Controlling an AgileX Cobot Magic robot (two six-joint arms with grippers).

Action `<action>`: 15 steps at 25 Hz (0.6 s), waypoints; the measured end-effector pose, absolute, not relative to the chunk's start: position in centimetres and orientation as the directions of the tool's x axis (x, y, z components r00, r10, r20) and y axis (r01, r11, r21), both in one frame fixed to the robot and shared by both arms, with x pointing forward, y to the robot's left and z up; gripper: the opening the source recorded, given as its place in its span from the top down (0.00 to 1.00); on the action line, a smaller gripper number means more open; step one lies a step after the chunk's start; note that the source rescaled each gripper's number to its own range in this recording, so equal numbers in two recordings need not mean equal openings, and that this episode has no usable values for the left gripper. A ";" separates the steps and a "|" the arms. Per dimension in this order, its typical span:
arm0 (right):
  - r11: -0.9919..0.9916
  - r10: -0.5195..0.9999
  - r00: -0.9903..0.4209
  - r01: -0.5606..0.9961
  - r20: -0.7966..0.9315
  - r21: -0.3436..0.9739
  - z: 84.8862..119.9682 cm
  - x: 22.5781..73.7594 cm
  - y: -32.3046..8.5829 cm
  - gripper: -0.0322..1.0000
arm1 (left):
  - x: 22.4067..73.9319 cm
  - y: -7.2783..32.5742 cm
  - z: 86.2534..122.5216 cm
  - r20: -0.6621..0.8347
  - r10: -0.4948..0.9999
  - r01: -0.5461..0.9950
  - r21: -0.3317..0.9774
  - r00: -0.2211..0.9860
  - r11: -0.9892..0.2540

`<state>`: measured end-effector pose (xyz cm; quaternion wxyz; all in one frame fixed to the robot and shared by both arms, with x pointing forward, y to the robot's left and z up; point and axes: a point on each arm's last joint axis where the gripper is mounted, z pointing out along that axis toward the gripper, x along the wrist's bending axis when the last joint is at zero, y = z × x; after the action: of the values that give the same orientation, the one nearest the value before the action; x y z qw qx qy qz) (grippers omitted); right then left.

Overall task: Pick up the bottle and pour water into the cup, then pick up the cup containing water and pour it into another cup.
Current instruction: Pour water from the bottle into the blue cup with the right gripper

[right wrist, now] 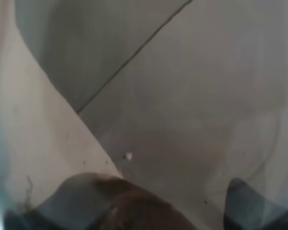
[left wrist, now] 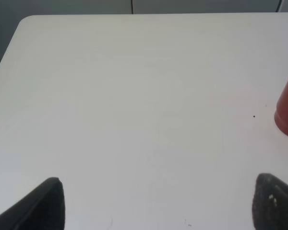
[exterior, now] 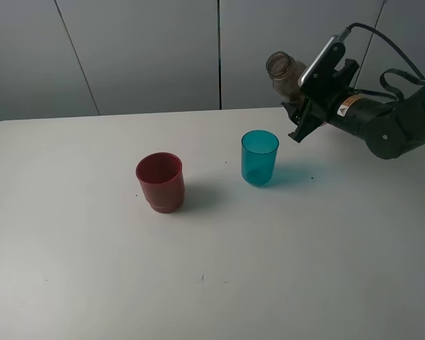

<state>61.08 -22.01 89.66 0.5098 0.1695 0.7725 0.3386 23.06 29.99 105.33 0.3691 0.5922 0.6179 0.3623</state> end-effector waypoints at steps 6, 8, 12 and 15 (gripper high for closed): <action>0.762 0.557 -0.382 -0.118 -0.737 0.637 89.9 61.2 -22.2 0.97 | 23.1 30.0 105.3 -0.027 0.999 0.464 0.885 -0.026 0.036; 0.775 0.545 -0.372 -0.118 -0.751 0.621 89.9 61.2 -22.3 0.97 | 23.1 30.0 105.3 -0.027 0.999 0.464 0.885 -0.026 0.036; 0.795 0.519 -0.364 -0.127 -0.773 0.593 89.9 61.3 -22.5 0.97 | 23.1 30.0 105.3 -0.027 0.999 0.464 0.885 -0.026 0.036; 0.802 0.518 -0.354 -0.116 -0.779 0.586 89.9 61.4 -23.2 0.97 | 23.1 30.0 105.3 -0.027 0.999 0.464 0.885 -0.026 0.036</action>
<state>61.41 -23.18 89.90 0.5531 0.1304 0.7714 0.2865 23.06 29.99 105.33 0.3691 0.5922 0.6179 0.3623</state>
